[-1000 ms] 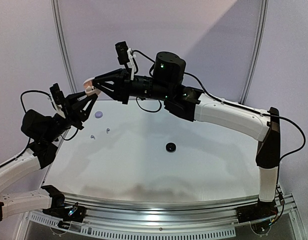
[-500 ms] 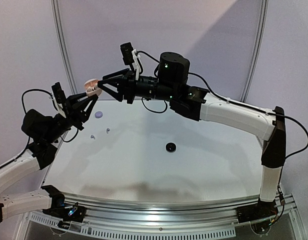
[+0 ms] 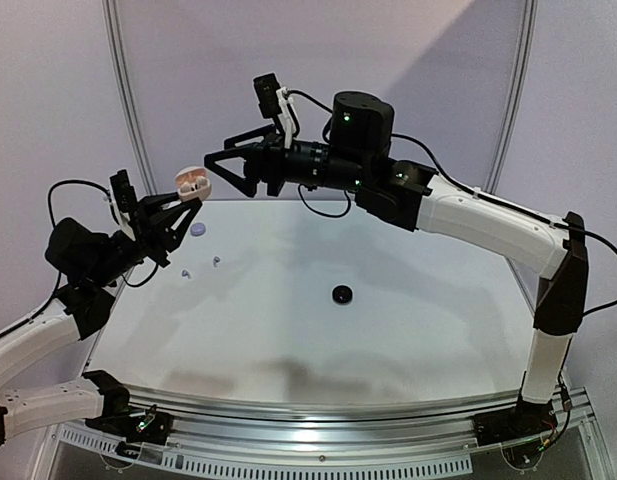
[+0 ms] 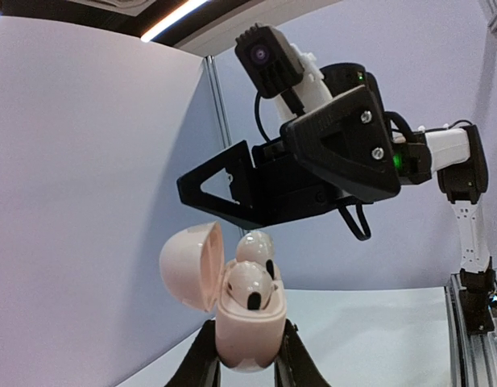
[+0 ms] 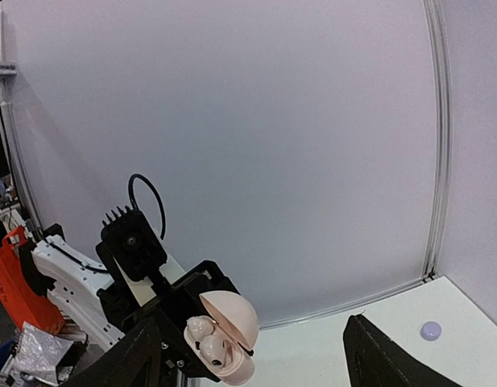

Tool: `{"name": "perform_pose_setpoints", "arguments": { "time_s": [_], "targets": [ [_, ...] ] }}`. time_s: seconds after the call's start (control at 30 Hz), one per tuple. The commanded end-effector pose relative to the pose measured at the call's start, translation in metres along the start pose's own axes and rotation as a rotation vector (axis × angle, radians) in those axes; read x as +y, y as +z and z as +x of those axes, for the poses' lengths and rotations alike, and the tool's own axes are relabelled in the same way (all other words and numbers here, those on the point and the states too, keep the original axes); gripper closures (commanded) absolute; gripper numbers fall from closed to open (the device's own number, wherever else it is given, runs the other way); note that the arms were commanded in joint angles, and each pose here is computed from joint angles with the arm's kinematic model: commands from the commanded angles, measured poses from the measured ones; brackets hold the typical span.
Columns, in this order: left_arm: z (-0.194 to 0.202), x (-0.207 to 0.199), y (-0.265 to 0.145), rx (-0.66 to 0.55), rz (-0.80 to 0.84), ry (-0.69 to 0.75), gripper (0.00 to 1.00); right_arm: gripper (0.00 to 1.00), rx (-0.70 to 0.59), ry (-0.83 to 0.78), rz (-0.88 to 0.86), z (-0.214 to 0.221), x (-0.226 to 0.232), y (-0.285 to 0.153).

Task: Insert the wireless bluetooth earbuds into the charging case
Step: Close the charging case.

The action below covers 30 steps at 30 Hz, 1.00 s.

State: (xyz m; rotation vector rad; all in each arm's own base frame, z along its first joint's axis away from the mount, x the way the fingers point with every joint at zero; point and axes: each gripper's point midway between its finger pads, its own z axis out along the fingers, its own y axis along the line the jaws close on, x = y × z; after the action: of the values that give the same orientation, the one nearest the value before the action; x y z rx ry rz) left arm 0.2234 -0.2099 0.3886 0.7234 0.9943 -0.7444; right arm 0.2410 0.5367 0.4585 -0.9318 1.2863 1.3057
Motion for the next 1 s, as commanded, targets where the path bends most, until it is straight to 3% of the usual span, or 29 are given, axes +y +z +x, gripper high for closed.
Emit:
{"name": "perform_pose_setpoints", "arguments": {
  "time_s": [0.0,0.23,0.5,0.77,0.87,0.97],
  "targets": [
    [0.004,-0.004,0.001,0.011,0.034,-0.018,1.0,0.2,0.066,-0.004,-0.027,0.019,0.002,0.008],
    [0.001,-0.007,0.002,0.001,0.054,-0.01,1.0,0.28,0.101,-0.006,-0.009,0.032,-0.004,0.012],
    [0.0,-0.009,0.002,-0.003,0.066,0.001,1.0,0.48,0.136,-0.003,0.018,0.044,-0.012,0.015],
    [0.005,-0.009,0.001,0.012,0.068,0.01,1.0,0.47,0.119,-0.02,-0.007,0.033,-0.005,0.011],
    [0.019,-0.013,0.0,0.057,0.09,0.103,1.0,0.46,0.089,-0.043,-0.034,0.015,0.001,0.003],
    [0.036,-0.017,-0.005,0.094,0.122,0.322,1.0,0.46,0.068,-0.057,-0.041,-0.001,0.006,-0.006]
  ]
}}
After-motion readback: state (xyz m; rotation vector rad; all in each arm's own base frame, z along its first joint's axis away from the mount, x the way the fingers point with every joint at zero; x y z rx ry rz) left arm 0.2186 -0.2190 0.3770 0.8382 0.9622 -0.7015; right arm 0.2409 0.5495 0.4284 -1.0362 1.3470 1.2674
